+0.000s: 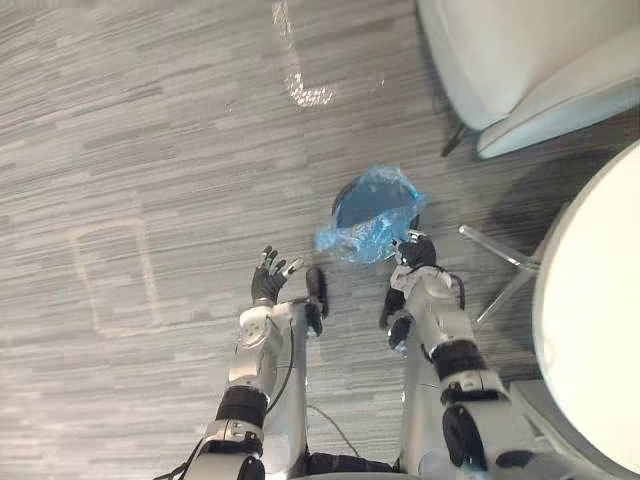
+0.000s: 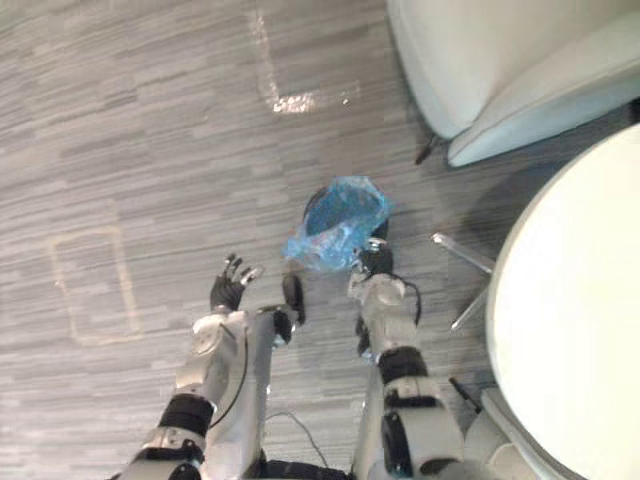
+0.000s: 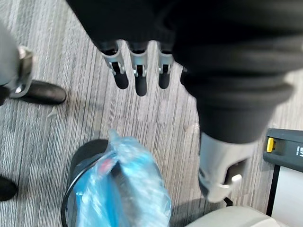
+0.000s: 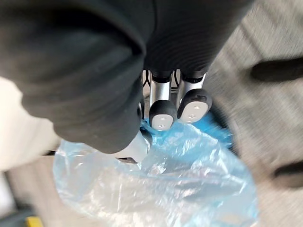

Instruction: Gather rubbish on tea table into small bin, then transfer packed bag to large trash can.

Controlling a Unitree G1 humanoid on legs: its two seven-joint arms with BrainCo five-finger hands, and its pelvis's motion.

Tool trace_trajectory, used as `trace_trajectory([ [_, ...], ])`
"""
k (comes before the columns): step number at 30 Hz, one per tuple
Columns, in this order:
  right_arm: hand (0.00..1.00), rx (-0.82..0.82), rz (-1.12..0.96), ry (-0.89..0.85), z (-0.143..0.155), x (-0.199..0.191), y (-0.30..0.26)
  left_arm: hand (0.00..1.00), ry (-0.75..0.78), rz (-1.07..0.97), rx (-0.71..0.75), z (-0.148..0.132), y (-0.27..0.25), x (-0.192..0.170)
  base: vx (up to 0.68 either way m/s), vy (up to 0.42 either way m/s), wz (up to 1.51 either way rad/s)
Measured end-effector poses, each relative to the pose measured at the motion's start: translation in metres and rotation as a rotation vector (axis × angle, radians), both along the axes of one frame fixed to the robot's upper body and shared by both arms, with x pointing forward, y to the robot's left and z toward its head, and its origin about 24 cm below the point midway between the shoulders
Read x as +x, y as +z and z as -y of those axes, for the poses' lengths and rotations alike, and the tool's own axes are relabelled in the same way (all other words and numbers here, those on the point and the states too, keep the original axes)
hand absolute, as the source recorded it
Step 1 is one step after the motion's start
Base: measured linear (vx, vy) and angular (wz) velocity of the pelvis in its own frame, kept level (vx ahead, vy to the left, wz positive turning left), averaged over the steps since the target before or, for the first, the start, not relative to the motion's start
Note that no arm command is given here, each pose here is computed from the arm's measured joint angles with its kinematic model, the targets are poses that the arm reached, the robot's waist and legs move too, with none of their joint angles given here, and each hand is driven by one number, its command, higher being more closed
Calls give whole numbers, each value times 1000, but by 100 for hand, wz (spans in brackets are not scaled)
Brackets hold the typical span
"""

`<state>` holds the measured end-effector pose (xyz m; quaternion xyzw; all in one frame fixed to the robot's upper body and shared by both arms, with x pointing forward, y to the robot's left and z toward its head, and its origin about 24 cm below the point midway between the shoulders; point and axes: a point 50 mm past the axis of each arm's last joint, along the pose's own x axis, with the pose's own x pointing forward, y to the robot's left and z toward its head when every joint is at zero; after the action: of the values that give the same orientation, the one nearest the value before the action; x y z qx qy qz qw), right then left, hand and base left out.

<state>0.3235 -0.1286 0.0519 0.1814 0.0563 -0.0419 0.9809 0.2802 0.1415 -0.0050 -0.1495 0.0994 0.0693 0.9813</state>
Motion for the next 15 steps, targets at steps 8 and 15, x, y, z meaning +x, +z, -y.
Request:
trace_trajectory([
  [8, 100, 213, -55, 158, -33, -42, -34, 0, -116, -112, 148, -5, -32, -43, 105, -32, 3],
  [15, 100, 218, -83, 214, -31, -58, -51, 0, -273, -141, 221, 10, -42, -63, 216, -10, 4],
])
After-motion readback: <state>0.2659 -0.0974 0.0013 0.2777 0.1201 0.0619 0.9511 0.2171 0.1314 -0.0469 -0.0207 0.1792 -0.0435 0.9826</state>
